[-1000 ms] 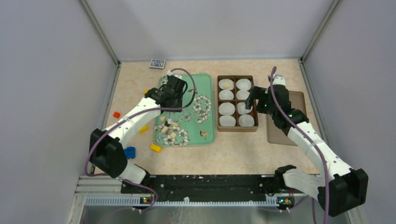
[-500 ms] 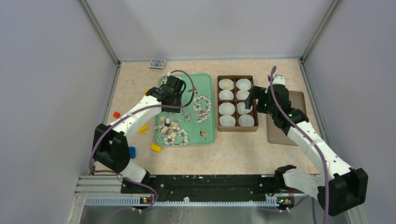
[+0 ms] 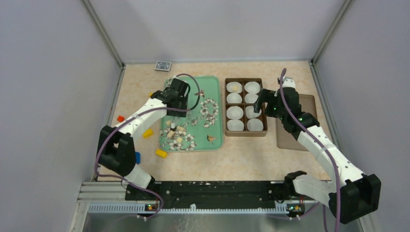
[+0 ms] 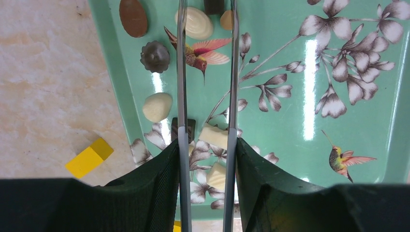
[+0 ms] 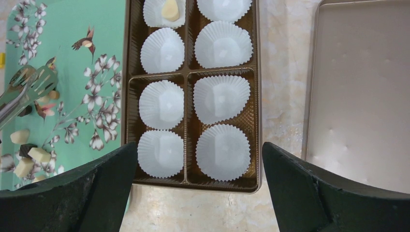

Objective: Pack the chocolate

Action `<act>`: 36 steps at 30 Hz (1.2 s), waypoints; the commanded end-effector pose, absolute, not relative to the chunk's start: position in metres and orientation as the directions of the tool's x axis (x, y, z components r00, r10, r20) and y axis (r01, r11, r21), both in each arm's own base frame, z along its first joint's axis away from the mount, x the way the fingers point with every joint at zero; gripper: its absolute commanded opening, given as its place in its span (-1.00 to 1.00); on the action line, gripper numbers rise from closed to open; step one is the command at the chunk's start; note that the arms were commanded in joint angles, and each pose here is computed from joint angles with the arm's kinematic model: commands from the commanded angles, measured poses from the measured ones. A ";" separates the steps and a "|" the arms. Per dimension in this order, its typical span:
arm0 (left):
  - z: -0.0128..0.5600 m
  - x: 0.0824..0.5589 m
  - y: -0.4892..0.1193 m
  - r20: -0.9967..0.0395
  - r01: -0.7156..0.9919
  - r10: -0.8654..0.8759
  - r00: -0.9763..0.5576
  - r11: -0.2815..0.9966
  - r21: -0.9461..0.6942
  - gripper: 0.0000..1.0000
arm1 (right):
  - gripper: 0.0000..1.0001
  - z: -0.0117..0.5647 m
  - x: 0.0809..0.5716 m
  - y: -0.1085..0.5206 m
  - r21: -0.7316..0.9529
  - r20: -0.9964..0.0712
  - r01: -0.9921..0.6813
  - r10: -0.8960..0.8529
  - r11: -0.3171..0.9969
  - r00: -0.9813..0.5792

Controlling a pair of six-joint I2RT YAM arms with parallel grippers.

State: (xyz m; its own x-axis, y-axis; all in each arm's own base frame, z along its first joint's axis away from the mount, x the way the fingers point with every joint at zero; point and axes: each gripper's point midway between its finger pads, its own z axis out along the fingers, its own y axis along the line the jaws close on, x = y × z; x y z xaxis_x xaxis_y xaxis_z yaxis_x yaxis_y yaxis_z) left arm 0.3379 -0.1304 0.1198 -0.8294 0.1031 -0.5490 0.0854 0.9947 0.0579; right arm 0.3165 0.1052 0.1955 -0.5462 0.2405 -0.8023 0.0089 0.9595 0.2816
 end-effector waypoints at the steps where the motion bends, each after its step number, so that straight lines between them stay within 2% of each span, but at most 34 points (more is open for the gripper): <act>1: 0.118 0.348 -0.130 -0.556 0.092 0.068 -0.828 0.996 -0.016 -0.03 | 0.96 0.220 0.324 0.110 0.312 -0.829 -0.013 0.266 0.950 -0.491; 16: 0.106 0.348 -0.135 -0.500 0.116 0.081 -0.862 0.992 -0.039 -0.09 | 0.96 0.219 0.321 0.108 0.319 -0.827 -0.005 0.276 0.948 -0.490; 24: 0.114 0.351 -0.143 -0.500 0.125 0.073 -0.863 0.990 -0.071 -0.42 | 0.96 0.219 0.320 0.108 0.319 -0.827 -0.004 0.276 0.948 -0.489; 29: 0.139 0.355 -0.153 -0.538 0.169 0.083 -0.839 0.979 -0.111 -0.58 | 0.96 0.222 0.320 0.107 0.321 -0.829 0.000 0.281 0.947 -0.483; 32: 0.158 0.358 -0.169 -0.569 0.217 0.088 -0.818 0.963 -0.163 -0.64 | 0.96 0.224 0.320 0.103 0.312 -0.834 0.010 0.279 0.950 -0.476; 36: 0.185 0.366 -0.193 -0.636 0.256 0.112 -0.763 0.957 -0.138 -0.68 | 0.96 0.229 0.318 0.096 0.298 -0.843 0.035 0.280 0.954 -0.458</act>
State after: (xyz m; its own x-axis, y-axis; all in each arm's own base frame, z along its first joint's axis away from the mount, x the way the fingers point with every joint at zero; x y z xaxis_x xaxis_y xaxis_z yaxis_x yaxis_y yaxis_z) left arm 0.3517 -0.1596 0.1327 -0.8559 0.0933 -0.5087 0.1735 0.9784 -0.1124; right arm 0.3158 0.1027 0.1995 -0.5325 0.2558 -0.8068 0.0234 0.9573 0.2880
